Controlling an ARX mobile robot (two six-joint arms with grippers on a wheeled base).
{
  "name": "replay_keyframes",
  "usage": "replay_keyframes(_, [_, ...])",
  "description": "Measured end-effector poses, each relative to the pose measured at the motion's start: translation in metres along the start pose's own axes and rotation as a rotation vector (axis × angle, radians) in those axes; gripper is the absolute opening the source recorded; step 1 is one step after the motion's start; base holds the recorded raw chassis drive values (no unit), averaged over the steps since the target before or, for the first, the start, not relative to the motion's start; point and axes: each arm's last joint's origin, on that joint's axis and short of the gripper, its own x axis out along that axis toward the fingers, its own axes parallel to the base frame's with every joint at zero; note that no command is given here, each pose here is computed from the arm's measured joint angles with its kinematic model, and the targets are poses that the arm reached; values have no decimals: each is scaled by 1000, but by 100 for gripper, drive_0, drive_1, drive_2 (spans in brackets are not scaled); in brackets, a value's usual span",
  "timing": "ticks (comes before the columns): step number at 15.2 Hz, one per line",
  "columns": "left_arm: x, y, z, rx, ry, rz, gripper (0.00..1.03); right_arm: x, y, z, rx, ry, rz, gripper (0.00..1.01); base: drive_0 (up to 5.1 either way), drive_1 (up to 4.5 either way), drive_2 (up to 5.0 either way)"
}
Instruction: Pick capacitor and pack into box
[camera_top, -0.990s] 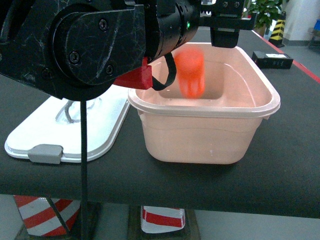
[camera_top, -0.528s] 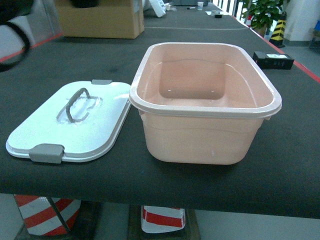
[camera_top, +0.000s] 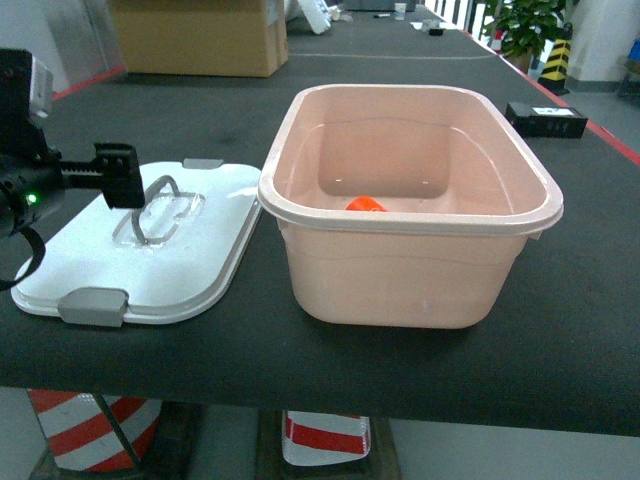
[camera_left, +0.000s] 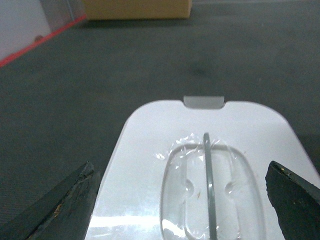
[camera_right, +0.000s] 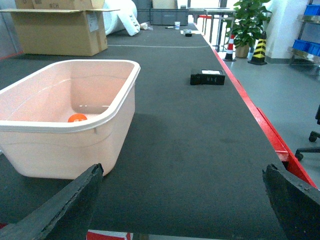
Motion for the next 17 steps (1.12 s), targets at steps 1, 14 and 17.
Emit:
replay_keyframes(1, [11,2,-13,0,45,-8,98,0,0,0,0,0,0,98,0,0,0])
replay_keyframes(14, [60,0,-45,17,116,-106,3,0,0,0,0,0,0,98,0,0,0])
replay_keyframes(17, [43,1,-18,17,105,-46,2,0,0,0,0,0,0,98,0,0,0])
